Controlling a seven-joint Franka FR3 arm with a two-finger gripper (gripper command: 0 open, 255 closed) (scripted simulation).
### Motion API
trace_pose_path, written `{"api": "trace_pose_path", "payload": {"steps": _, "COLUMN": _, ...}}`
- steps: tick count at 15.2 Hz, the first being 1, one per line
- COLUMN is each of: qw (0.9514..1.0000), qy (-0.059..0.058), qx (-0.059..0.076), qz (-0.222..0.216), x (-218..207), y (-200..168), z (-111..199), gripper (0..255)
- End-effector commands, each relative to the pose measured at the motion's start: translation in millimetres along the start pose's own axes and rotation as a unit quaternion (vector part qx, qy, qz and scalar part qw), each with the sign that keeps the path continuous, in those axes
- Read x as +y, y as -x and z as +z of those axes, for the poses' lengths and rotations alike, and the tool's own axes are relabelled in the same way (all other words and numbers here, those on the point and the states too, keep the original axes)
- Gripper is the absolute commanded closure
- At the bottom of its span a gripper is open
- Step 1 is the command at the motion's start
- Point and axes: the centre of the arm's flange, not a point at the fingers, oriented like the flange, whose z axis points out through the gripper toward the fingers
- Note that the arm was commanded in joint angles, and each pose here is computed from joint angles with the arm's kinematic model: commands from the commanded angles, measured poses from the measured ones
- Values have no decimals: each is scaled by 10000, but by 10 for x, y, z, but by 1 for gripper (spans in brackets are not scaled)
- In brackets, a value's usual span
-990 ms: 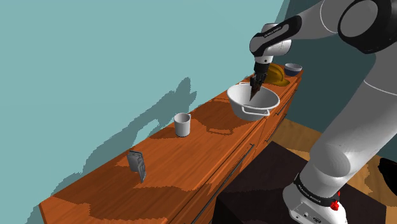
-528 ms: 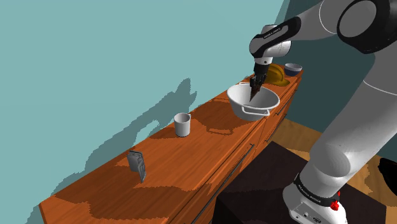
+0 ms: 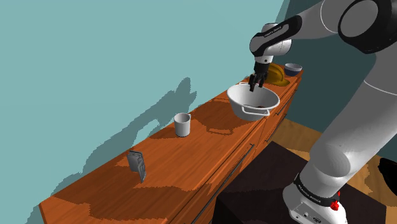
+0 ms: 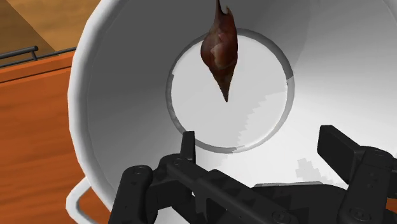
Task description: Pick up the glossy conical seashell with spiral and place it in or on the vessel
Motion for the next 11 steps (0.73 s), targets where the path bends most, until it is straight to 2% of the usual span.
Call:
{"api": "trace_pose_path", "payload": {"steps": 1, "qw": 10000, "qy": -1, "qx": -1, "qz": 0, "x": 0, "y": 0, "z": -199, "gripper": 0}}
{"api": "trace_pose_path", "payload": {"steps": 3, "qw": 10000, "qy": -1, "qx": -1, "qz": 0, "x": 0, "y": 0, "z": -435, "gripper": 0}}
{"api": "trace_pose_path", "payload": {"steps": 11, "qw": 10000, "qy": -1, "qx": -1, "qz": 0, "x": 0, "y": 0, "z": -435, "gripper": 0}}
